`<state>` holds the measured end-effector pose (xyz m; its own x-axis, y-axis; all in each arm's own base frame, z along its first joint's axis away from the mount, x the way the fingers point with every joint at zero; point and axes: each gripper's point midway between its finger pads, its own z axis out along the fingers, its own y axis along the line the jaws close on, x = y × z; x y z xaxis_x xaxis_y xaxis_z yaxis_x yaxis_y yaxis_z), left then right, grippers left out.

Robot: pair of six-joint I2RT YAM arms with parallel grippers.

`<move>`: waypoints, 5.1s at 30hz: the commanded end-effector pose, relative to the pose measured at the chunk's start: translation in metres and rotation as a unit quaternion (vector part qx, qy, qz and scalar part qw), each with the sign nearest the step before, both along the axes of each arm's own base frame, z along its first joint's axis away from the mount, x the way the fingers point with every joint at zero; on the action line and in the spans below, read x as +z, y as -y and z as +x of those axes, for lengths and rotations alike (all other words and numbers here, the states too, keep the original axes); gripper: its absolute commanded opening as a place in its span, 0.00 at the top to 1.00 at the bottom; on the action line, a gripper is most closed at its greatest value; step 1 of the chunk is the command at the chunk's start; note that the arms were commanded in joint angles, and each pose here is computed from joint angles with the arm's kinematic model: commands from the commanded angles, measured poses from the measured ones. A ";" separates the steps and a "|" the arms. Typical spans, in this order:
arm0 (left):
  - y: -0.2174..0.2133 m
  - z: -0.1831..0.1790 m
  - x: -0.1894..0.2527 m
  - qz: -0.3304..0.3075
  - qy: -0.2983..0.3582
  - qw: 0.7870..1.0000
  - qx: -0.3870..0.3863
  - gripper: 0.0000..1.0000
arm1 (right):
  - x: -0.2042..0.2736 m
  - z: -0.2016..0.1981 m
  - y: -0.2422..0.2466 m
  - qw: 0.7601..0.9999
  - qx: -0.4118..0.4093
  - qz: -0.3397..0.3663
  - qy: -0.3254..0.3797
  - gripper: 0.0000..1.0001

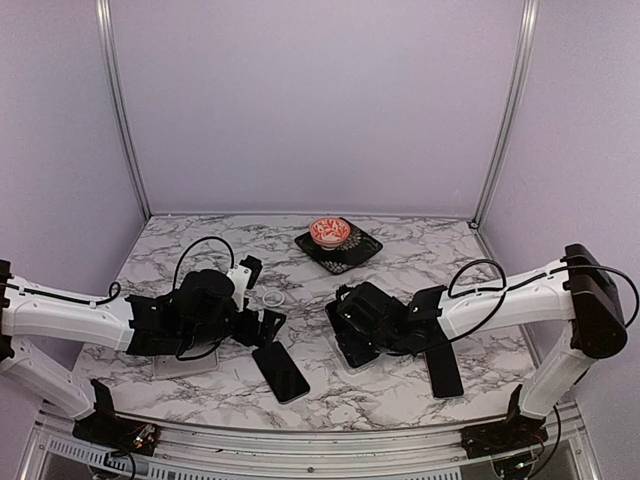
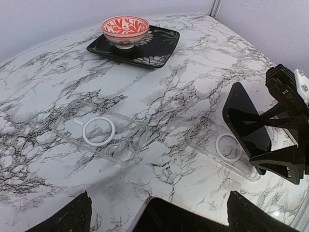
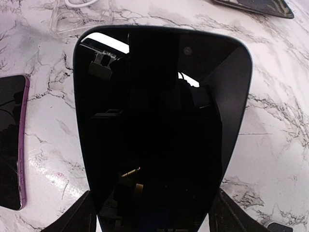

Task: Put the phone into the phone case

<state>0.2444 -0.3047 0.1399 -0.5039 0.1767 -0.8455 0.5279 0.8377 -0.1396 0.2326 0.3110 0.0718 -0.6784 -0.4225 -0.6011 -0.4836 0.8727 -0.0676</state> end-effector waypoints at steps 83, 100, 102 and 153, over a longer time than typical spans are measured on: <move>0.010 0.009 -0.016 0.036 -0.014 0.999 -0.013 0.01 | -0.005 0.023 -0.014 0.998 -0.006 0.063 -0.022 0.61; 0.008 0.008 -0.021 0.039 -0.019 0.999 -0.010 0.01 | -0.012 0.028 0.000 0.997 -0.014 0.075 0.007 0.62; 0.009 0.008 -0.023 0.039 -0.021 0.999 -0.011 0.01 | -0.014 0.026 0.002 0.997 -0.015 0.077 0.002 0.62; 0.017 0.008 -0.020 0.049 -0.023 0.998 -0.027 0.01 | -0.057 -0.013 0.013 0.983 -0.004 -0.055 -0.172 0.02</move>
